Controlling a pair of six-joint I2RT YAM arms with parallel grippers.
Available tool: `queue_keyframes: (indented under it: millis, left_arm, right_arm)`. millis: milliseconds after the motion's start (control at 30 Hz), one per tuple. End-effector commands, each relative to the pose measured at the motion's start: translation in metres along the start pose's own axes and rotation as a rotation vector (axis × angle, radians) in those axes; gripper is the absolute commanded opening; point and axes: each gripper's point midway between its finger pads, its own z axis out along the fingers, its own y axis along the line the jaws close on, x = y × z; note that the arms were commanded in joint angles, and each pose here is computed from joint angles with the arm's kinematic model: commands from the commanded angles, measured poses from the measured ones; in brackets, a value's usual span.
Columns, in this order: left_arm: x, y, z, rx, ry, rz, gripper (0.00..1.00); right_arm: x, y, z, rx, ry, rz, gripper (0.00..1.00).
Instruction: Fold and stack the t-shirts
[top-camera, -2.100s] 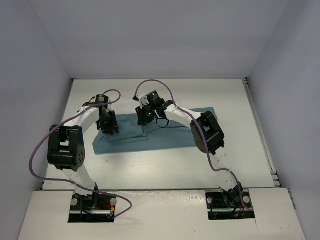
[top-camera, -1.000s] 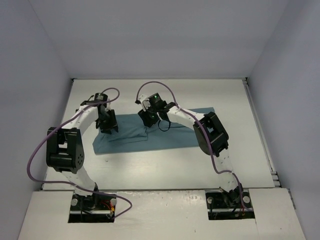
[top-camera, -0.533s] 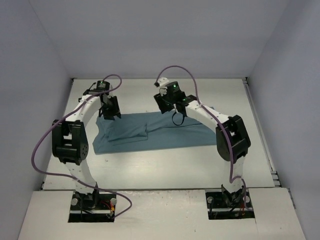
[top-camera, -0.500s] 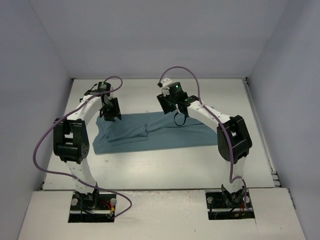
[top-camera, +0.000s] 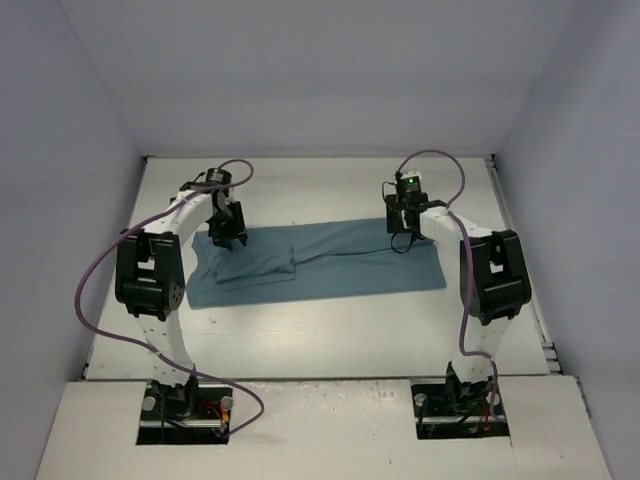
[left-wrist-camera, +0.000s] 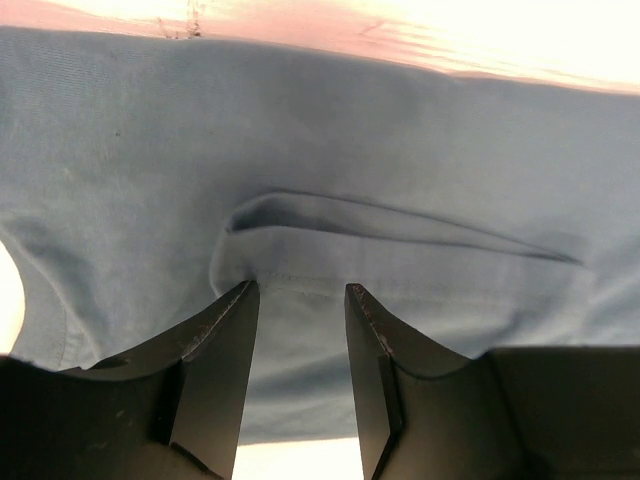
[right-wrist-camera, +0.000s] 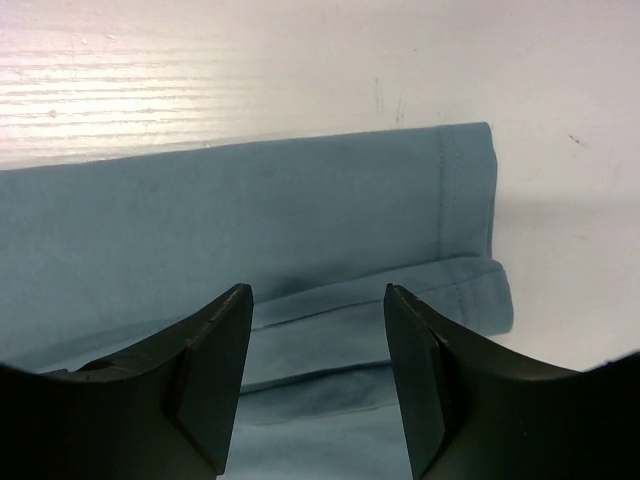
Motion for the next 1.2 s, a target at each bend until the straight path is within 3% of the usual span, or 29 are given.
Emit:
queue_keyframes:
  millis: [0, 233, 567, 933, 1167]
  left_arm:
    - [-0.017, -0.009, -0.011, 0.018, -0.056, 0.001, 0.37]
    - [-0.016, -0.011, -0.018, 0.030, -0.070, 0.020, 0.37]
    - [-0.011, -0.009, -0.013, 0.025, -0.051, 0.028, 0.37]
    - [-0.015, -0.011, -0.014, 0.031, -0.058, 0.040, 0.37]
    - [-0.016, -0.011, -0.014, 0.031, -0.058, 0.044, 0.37]
  right_arm:
    - [-0.028, 0.005, 0.007, 0.008, -0.082, 0.023, 0.52]
    - [-0.052, 0.016, 0.016, -0.045, -0.127, -0.029, 0.50]
    - [-0.023, 0.021, 0.025, -0.090, -0.060, -0.048, 0.50]
    - [0.007, 0.010, 0.004, -0.066, -0.027, -0.020, 0.50]
    - [-0.001, -0.001, -0.027, -0.045, -0.076, 0.012, 0.50]
